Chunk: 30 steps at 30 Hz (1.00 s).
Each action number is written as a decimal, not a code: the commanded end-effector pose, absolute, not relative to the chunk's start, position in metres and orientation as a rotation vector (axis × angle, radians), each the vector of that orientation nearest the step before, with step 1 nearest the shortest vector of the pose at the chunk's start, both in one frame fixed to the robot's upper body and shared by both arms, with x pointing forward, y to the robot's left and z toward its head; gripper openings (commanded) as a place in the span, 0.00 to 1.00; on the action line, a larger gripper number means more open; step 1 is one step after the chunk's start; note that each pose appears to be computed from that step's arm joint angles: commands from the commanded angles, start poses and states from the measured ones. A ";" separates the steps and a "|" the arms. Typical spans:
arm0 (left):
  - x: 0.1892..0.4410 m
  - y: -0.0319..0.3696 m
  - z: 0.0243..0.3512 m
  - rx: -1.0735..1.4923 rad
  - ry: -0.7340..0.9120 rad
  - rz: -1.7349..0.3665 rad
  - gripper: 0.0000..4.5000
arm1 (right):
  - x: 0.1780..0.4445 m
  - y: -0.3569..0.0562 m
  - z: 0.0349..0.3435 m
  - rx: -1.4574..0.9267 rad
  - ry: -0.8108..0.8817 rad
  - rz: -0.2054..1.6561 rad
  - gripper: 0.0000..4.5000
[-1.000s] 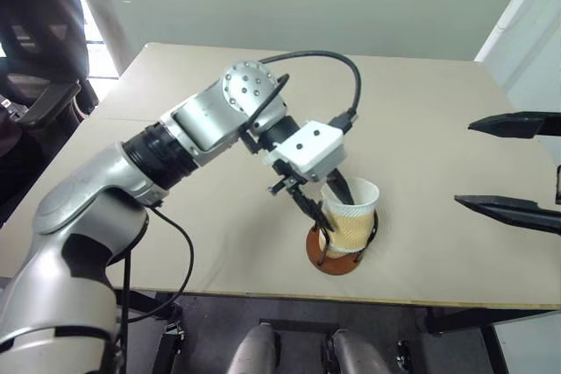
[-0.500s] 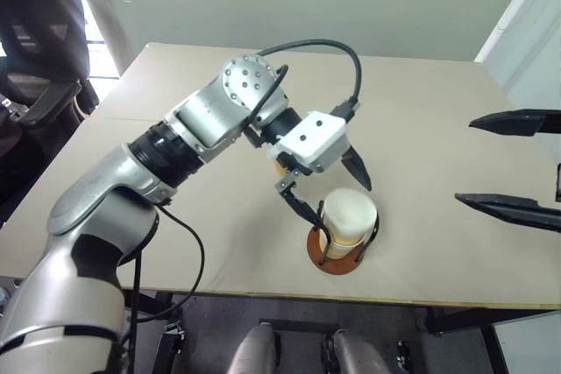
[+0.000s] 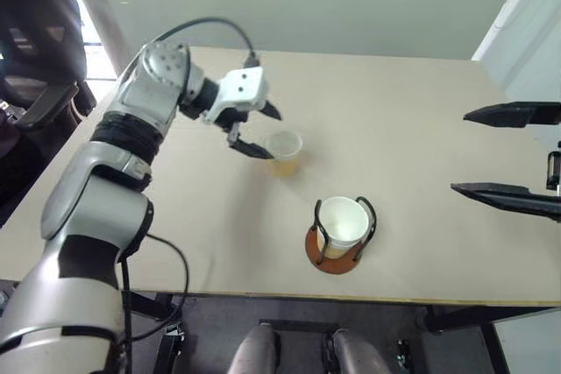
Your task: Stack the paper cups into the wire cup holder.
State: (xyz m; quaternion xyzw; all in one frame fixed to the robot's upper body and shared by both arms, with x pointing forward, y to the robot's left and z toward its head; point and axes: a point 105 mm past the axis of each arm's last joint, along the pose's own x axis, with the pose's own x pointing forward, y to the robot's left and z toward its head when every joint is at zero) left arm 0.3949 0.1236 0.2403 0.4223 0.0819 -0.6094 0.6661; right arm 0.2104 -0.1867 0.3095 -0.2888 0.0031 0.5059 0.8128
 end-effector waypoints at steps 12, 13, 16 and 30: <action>0.410 0.086 0.195 0.929 0.161 -1.356 0.99 | 0.205 -0.183 0.320 -0.664 -0.020 1.077 1.00; 0.411 0.087 0.189 0.943 0.177 -1.351 0.95 | 0.204 -0.183 0.320 -0.665 -0.018 1.074 1.00; 0.414 0.093 0.178 1.017 0.202 -1.315 0.78 | 0.203 -0.183 0.320 -0.666 -0.013 1.068 1.00; 0.413 0.091 0.200 1.026 0.125 -1.320 0.01 | 0.202 -0.183 0.320 -0.667 -0.004 1.053 1.00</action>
